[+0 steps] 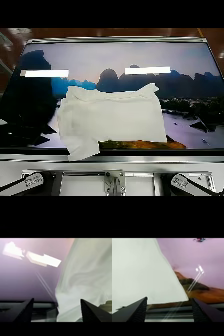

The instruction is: Fold the shirts.

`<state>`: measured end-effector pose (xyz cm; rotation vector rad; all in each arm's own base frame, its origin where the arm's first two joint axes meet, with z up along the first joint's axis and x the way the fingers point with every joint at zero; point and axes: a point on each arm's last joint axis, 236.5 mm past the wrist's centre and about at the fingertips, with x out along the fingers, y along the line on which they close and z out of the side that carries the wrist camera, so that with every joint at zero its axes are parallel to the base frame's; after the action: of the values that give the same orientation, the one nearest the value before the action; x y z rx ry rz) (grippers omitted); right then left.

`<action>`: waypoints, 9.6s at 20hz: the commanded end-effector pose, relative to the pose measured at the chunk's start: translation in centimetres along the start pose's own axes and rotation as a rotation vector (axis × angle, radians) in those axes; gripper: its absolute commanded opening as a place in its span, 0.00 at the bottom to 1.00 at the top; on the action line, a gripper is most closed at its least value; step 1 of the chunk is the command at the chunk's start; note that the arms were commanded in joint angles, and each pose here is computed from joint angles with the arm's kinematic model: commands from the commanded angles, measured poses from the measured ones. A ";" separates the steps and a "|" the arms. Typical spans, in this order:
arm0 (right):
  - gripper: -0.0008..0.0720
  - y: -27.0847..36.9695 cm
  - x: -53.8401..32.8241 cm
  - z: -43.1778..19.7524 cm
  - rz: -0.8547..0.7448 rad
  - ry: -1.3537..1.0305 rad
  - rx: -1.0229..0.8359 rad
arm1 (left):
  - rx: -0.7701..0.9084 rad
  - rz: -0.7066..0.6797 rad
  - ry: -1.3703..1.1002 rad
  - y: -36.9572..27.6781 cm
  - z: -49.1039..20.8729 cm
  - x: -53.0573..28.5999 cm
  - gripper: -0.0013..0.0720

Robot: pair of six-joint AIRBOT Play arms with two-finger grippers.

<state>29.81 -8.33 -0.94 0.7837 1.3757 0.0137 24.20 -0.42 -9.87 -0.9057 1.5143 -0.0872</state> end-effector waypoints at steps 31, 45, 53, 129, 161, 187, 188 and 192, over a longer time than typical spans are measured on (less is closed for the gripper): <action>0.12 9.4 11.1 -2.4 0.273 0.030 -0.156 | 0.364 -0.117 -0.237 -12.2 4.3 -3.0 0.07; 0.12 31.2 -47.5 -19.7 -0.027 -1.613 -0.973 | 1.184 -0.214 -1.734 -38.6 -28.6 -53.6 0.07; 0.12 22.8 -41.0 -16.7 -0.265 -1.266 -0.737 | 0.966 0.121 -1.383 -30.3 -21.5 -46.0 0.07; 0.73 -0.7 5.0 -4.4 -0.226 0.134 -0.081 | -0.007 -0.063 0.037 0.0 -5.0 4.5 0.67; 0.12 7.0 11.9 -5.2 -0.156 0.172 -0.413 | 0.536 -0.069 -0.223 -9.6 5.2 -5.8 0.07; 0.93 13.9 18.1 9.5 -0.205 -0.050 -0.422 | 0.458 0.069 0.085 -12.1 15.9 1.8 0.79; 0.94 13.7 17.7 9.5 -0.214 -0.048 -0.443 | 0.464 0.068 0.117 -12.0 15.3 1.5 0.85; 0.94 9.9 15.5 9.3 -0.258 0.026 -0.390 | 0.437 0.034 0.147 -11.2 14.9 -0.7 0.84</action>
<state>47.48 3.09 -9.44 0.2500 1.3642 0.0963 43.77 -1.59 -6.90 -0.5069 1.5173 -0.4215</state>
